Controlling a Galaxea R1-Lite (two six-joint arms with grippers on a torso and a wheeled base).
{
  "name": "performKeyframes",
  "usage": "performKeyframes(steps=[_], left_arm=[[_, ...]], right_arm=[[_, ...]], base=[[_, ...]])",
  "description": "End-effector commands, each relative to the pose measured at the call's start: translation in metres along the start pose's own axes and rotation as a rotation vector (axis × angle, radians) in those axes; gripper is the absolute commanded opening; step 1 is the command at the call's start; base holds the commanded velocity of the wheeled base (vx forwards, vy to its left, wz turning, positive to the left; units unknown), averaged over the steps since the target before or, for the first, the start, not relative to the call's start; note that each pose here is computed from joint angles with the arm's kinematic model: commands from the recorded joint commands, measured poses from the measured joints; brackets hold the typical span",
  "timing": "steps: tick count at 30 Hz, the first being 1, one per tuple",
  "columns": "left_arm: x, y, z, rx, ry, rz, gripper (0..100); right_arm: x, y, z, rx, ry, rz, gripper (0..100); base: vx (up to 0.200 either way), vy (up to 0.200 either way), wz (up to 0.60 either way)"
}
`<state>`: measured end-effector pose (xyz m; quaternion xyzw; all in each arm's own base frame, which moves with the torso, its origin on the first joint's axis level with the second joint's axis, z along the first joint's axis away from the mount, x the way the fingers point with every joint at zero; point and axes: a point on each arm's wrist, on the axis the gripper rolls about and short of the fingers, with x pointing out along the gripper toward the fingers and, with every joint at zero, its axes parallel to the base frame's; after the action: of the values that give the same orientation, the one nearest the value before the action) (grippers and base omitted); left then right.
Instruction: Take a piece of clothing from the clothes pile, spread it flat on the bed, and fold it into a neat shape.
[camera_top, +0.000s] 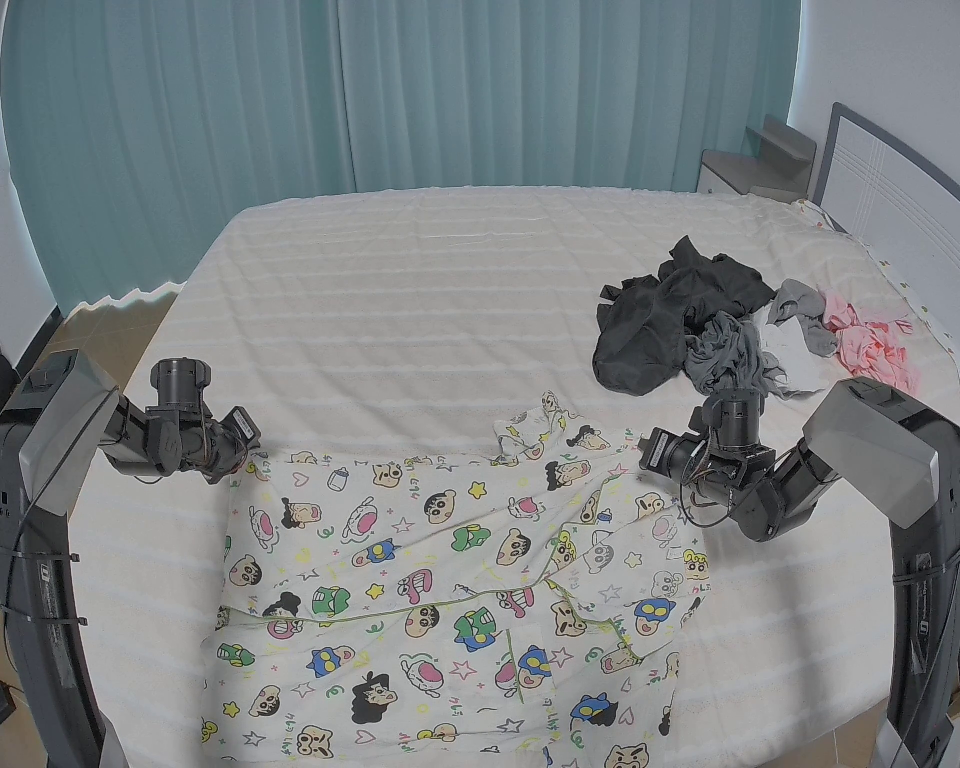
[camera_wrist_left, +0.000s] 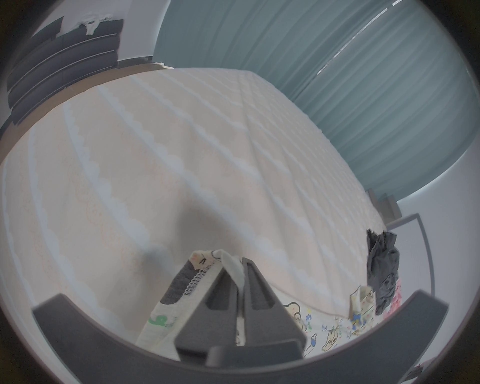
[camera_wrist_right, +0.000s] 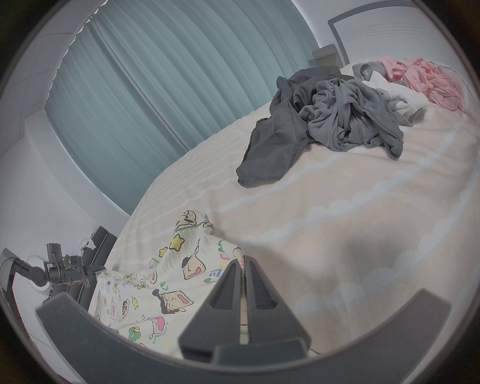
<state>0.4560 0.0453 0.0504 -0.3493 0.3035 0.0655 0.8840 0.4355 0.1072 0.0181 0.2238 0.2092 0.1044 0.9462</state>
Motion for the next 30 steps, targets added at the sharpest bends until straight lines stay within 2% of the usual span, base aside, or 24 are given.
performKeyframes(steps=[1, 6, 10, 18, 23, 24, 27, 28, 30], left_arm=[[-0.001, -0.011, 0.014, -0.025, -0.040, -0.027, 0], [0.005, -0.014, 0.020, -0.026, -0.076, -0.015, 0], [0.017, -0.015, 0.027, -0.027, -0.141, 0.017, 0], [0.022, -0.025, 0.032, -0.074, -0.167, -0.015, 0], [0.022, -0.028, 0.033, -0.072, -0.171, -0.021, 0], [0.024, -0.029, 0.034, -0.072, -0.185, -0.015, 100], [0.031, -0.028, 0.036, -0.074, -0.220, 0.011, 100], [0.033, -0.027, 0.036, -0.074, -0.225, 0.015, 100], [0.034, -0.027, 0.036, -0.075, -0.233, 0.021, 100]], right_arm=[[0.000, -0.001, -0.002, 0.001, 0.003, -0.003, 0], [0.001, 0.001, -0.005, 0.000, 0.011, -0.002, 0], [0.001, 0.001, -0.006, -0.001, 0.014, 0.001, 0], [0.002, 0.003, -0.009, -0.003, 0.020, 0.004, 0], [0.003, 0.003, -0.008, -0.006, 0.008, 0.009, 0], [0.004, 0.002, -0.009, -0.006, 0.004, 0.010, 0], [0.005, 0.001, -0.010, -0.008, -0.010, 0.007, 0], [0.005, 0.002, -0.011, -0.007, -0.011, 0.005, 100], [0.005, 0.003, -0.011, -0.008, -0.010, 0.006, 100]], base=[[0.000, 0.000, 0.00], [0.000, 0.000, 0.00], [0.000, 0.000, 0.00], [0.000, 0.000, 0.00], [0.000, 0.000, 0.00], [0.000, 0.000, 0.00], [0.000, 0.000, 0.00], [0.000, 0.000, 0.00], [0.000, 0.000, 0.00]])
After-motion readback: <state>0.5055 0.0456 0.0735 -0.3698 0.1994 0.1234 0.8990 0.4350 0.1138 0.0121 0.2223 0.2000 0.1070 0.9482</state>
